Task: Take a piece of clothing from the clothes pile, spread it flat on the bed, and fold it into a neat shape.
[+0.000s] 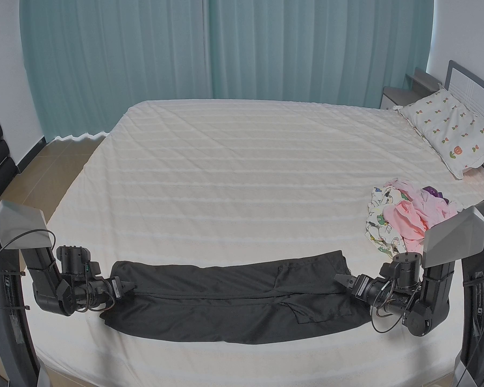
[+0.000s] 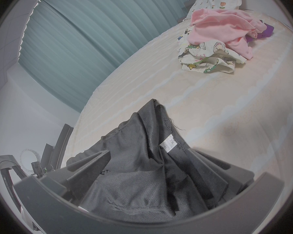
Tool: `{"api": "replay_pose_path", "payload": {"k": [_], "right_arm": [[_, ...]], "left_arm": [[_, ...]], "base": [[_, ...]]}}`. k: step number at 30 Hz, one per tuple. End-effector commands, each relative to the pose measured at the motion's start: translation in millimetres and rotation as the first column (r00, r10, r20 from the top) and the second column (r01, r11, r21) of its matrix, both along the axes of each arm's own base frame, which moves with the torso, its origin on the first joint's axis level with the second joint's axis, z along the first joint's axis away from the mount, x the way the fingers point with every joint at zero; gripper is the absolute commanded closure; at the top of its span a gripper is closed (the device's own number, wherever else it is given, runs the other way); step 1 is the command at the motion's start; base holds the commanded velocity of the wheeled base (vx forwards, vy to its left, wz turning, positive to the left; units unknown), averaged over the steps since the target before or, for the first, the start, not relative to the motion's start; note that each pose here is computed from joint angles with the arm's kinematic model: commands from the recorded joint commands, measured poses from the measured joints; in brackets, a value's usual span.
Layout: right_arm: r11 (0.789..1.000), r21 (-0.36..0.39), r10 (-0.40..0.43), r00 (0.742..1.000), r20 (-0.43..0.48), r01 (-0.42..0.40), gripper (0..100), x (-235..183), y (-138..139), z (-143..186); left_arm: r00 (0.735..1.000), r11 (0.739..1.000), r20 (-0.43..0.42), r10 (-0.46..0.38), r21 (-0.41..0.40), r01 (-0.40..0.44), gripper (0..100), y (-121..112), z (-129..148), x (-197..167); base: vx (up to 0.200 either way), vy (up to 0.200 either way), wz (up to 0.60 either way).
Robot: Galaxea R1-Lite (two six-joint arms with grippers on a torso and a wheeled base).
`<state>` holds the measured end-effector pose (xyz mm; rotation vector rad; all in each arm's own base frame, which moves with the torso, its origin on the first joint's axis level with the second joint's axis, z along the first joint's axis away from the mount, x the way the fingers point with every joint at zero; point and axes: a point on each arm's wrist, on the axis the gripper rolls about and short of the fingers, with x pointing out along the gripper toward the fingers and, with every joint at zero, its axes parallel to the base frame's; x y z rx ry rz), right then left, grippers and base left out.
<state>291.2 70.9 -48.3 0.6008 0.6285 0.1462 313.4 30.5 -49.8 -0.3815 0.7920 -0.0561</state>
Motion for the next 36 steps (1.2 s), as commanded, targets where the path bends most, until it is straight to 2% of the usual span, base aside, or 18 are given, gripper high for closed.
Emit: {"api": "replay_pose_path", "payload": {"k": [1,7,16,28,36], "right_arm": [[1.000,0.000,0.001,1.000,-0.001,-0.001,0,-0.2,0.3,-0.5],[1.000,-0.001,0.001,1.000,-0.004,-0.001,0,-0.6,0.2,-0.7],[1.000,0.000,0.000,1.000,-0.002,0.000,0,-0.5,-0.2,-0.6],[1.000,0.001,0.001,1.000,-0.002,-0.001,0,-0.5,-0.2,-0.6],[1.000,0.000,0.000,1.000,-0.002,0.000,0,-0.5,-0.2,-0.6]], "left_arm": [[1.000,1.000,-0.008,0.000,-0.001,0.000,100,-0.2,-1.0,-1.8],[1.000,1.000,-0.002,0.010,0.000,-0.010,100,2.8,0.6,-1.8],[0.997,0.999,0.056,0.047,0.008,-0.047,100,14.7,26.8,-2.9],[0.996,0.997,0.047,0.075,0.005,-0.075,100,25.0,46.6,-9.3],[0.988,0.990,0.059,0.140,0.005,-0.141,100,53.4,65.9,-13.5]], "base": [[0.000,0.000,0.00],[0.000,0.000,0.00],[0.000,0.000,0.00],[0.000,0.000,0.00],[0.000,0.000,0.00]]}}
